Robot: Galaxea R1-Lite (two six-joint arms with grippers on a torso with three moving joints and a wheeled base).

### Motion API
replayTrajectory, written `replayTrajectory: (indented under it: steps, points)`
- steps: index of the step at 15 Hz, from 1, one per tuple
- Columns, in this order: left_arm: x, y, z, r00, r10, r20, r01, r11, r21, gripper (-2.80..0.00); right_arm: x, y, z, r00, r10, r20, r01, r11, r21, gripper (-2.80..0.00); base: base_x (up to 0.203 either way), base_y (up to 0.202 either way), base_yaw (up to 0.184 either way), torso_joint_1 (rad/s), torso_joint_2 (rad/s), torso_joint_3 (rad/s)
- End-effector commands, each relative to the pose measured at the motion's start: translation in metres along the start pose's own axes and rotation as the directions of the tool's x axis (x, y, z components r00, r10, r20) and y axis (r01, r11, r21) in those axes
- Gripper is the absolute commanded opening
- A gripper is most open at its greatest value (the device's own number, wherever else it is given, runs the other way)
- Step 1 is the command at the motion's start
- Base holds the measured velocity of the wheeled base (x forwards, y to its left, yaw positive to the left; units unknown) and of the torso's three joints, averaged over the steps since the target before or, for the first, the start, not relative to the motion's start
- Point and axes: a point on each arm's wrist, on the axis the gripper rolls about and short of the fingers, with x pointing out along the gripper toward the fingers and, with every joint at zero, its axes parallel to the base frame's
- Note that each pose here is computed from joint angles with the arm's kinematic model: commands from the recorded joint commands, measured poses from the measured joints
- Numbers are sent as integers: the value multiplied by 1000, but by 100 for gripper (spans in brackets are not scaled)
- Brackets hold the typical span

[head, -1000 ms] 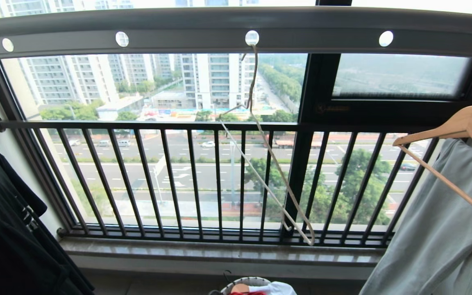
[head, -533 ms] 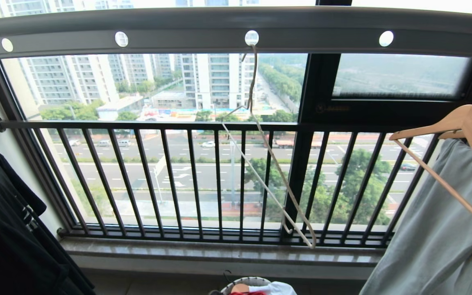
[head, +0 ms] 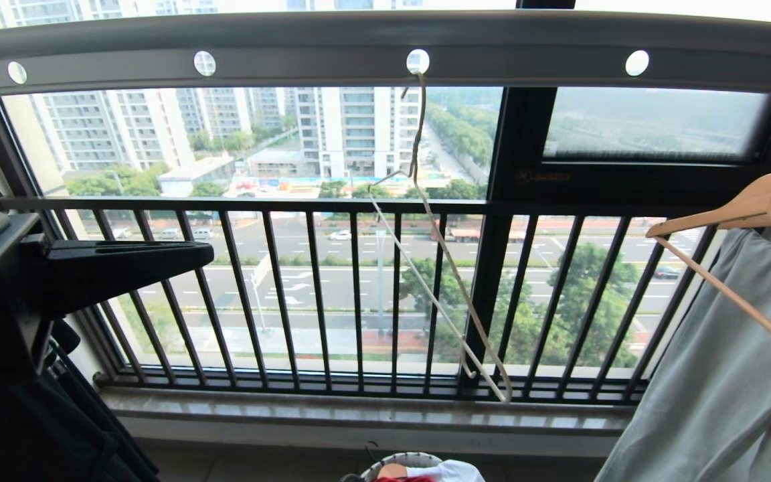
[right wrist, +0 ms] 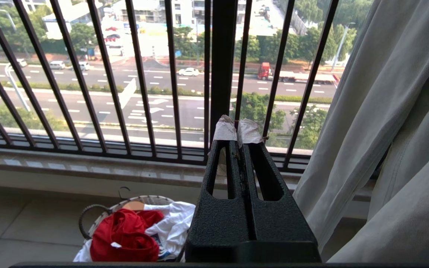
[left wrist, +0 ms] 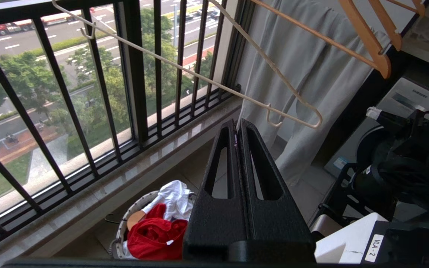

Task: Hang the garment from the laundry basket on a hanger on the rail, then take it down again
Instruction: Pick up the clothes rack on the clothesline

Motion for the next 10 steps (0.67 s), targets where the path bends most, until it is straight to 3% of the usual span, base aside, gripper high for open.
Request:
replayTrajectory:
  steps: [1,4,7,10]
  points:
    - [62,8,-2,990,-95,-104,89,994,-59,-280,0,0,0,1000,1,-1,-1,1000,0,-280,0,0,0,0,0,0]
    - [90,-2,14,994,-75,-78,71,996,-52,-280,0,0,0,1000,1,-1,-1,1000,-1,-280,0,0,0,0,0,0]
    - [98,-34,20,998,-34,-52,31,999,-44,-280,0,0,0,1000,1,-1,-1,1000,0,-280,0,0,0,0,0,0]
    - [99,-73,14,995,-28,-101,26,999,-22,-280,0,0,0,1000,1,-1,-1,1000,0,-280,0,0,0,0,0,0]
